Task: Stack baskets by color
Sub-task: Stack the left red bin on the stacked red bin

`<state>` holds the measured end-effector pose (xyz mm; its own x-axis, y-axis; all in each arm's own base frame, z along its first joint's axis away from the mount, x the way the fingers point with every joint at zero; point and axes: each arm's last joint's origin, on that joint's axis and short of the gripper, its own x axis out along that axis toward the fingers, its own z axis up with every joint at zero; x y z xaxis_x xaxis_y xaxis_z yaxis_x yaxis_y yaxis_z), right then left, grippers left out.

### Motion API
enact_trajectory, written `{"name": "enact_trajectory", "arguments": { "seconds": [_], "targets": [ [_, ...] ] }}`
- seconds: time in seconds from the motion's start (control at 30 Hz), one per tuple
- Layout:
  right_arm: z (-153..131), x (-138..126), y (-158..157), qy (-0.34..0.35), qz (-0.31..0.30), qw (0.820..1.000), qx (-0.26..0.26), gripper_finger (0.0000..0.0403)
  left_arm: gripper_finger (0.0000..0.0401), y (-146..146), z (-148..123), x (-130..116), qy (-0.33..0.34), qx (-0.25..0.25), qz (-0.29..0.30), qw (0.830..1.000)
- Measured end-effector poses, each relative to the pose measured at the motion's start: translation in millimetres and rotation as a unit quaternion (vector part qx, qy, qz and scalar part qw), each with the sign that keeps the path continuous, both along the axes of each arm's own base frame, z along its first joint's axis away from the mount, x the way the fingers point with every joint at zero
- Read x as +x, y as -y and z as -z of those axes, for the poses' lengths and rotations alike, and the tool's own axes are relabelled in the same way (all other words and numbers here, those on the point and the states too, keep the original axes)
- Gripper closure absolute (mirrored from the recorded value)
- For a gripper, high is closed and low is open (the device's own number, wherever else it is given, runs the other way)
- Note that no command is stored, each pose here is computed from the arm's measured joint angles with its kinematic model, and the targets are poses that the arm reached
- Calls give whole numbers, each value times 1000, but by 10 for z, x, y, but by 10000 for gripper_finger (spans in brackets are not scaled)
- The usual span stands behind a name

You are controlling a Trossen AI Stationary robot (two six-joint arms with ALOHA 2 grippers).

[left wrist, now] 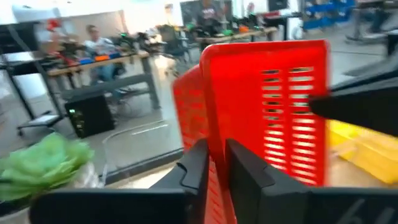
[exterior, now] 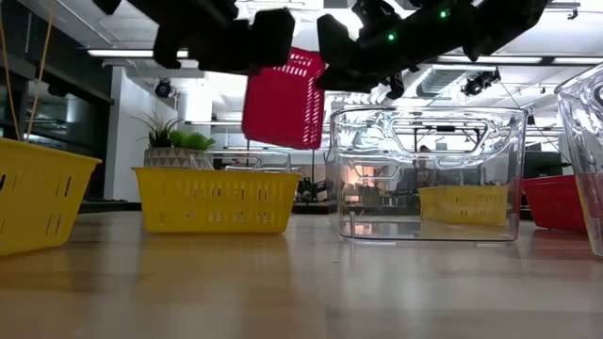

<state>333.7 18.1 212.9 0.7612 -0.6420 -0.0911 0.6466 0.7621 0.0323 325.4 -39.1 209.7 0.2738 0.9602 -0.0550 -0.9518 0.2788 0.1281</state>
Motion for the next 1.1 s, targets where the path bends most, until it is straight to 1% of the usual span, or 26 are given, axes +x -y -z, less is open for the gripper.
{"name": "enact_trajectory", "arguments": {
  "seconds": [0.1,0.2,0.3,0.37,0.43,0.5,0.57,0.7,0.77,0.8,0.93,0.97,1.03,1.1],
  "targets": [
    [0,-10,16,-7,22,1000,-10,399,333,4,-78,70,-26,-8,31,999],
    [-16,-28,19,-11,34,999,-16,400,303,36,-178,132,-65,-1,59,996],
    [-66,-71,21,-23,31,999,-18,400,272,119,-236,149,-110,16,78,991],
    [-119,-115,16,-23,21,999,-17,400,254,194,-313,118,-132,29,91,987],
    [-141,-191,12,-27,17,999,-20,401,239,272,-427,68,-137,38,104,984],
    [-154,-273,14,-30,16,999,-24,402,228,353,-546,-17,-144,48,118,981],
    [-221,-384,12,-19,18,999,-26,402,221,446,-661,-105,-144,55,132,979],
    [-385,-612,-33,-8,21,999,-36,402,218,596,-836,-373,-139,65,154,976],
    [-567,-754,-101,0,7,999,-39,402,218,632,-823,-549,-141,66,169,973],
    [-671,-833,-142,-2,-1,999,-40,402,217,646,-819,-619,-131,61,176,974],
    [-1050,-1168,-310,-43,8,998,-36,402,217,642,-722,-913,-103,46,201,973],
    [-1143,-1248,-338,-56,11,998,-29,402,217,631,-700,-969,-96,43,205,973],
    [-1306,-1404,-377,-78,3,997,9,402,217,619,-658,-1053,-86,37,216,972],
    [-1438,-1544,-381,-114,-10,991,76,403,217,607,-650,-1100,-80,33,223,971]
  ]
}}
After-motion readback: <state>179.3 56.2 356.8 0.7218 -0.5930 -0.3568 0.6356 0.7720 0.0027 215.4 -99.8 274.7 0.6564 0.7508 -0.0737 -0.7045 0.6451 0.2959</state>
